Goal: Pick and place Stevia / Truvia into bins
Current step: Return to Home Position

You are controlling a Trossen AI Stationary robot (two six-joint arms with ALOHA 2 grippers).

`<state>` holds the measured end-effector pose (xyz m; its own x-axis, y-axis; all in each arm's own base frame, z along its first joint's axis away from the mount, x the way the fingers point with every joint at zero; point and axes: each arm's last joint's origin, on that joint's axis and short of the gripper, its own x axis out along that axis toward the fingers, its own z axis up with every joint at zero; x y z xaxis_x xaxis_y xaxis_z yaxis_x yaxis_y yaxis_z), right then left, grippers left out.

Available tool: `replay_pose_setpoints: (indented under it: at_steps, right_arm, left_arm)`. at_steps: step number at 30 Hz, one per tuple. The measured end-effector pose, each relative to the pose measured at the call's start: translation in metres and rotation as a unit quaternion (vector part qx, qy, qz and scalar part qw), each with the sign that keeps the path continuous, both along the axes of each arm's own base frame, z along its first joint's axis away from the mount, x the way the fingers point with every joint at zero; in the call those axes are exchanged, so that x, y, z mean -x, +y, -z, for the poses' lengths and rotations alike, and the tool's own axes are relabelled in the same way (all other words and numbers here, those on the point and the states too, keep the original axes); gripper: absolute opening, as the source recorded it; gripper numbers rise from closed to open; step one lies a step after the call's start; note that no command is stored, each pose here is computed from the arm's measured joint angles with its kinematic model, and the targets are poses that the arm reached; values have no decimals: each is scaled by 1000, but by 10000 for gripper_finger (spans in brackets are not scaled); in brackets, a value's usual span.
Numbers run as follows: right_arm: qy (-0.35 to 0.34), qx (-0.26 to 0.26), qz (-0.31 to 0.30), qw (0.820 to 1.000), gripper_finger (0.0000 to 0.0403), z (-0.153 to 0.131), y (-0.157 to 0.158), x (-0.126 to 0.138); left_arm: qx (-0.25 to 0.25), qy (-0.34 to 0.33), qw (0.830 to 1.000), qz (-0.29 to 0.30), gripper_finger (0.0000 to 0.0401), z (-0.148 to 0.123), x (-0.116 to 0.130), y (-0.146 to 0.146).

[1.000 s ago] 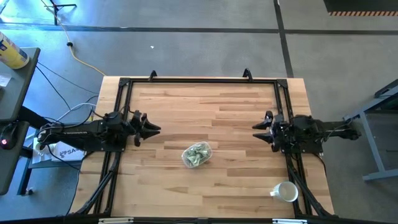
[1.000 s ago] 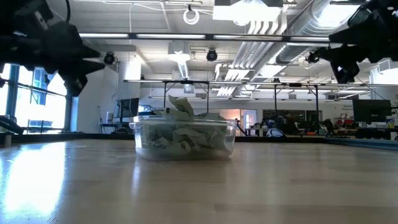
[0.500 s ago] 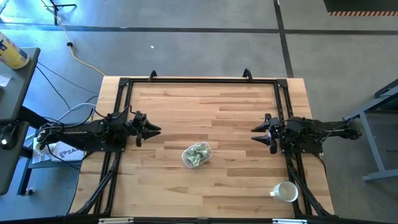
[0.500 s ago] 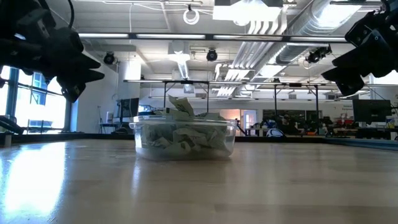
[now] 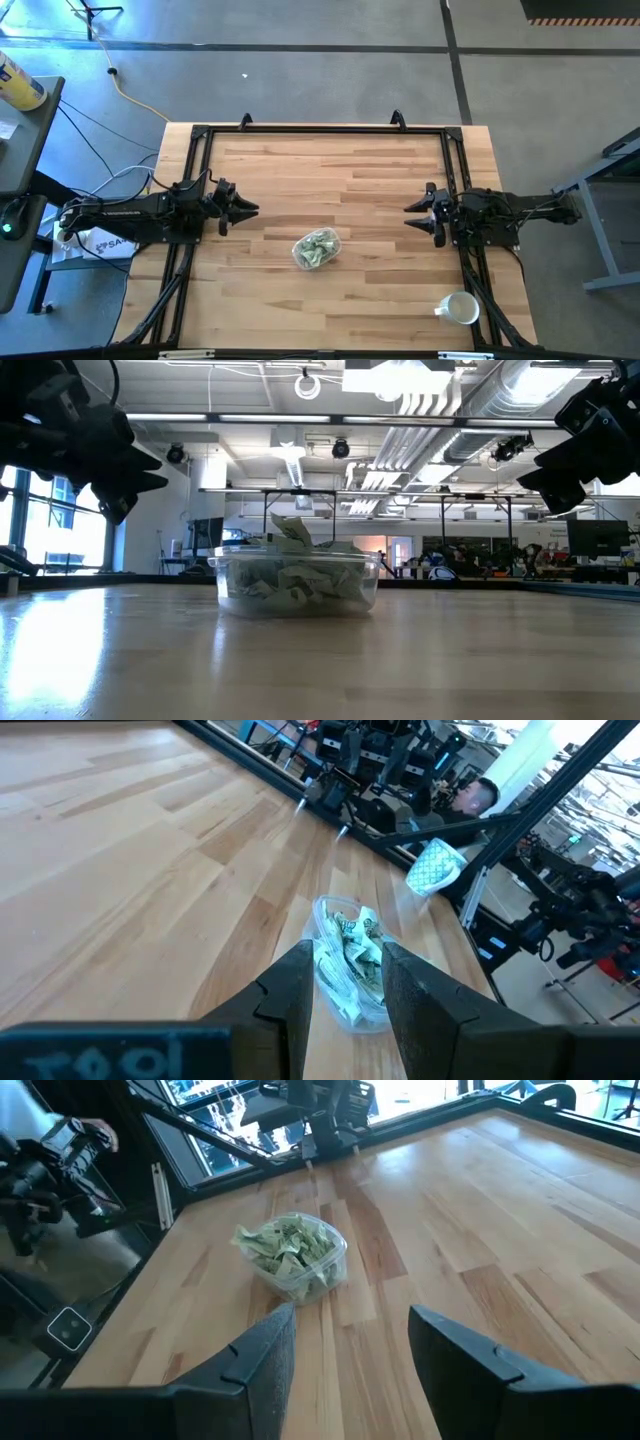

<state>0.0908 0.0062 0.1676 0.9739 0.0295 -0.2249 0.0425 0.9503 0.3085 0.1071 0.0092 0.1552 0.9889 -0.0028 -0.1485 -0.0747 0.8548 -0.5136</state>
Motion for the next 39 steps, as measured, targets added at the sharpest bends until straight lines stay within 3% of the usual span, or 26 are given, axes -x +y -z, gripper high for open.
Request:
replay_pose_setpoints:
  at_steps: [39]
  right_arm:
    - [1,-1,0,1000,186,0,0,0]
  left_arm:
    - [0,1,1000,29,154,0,0,-6]
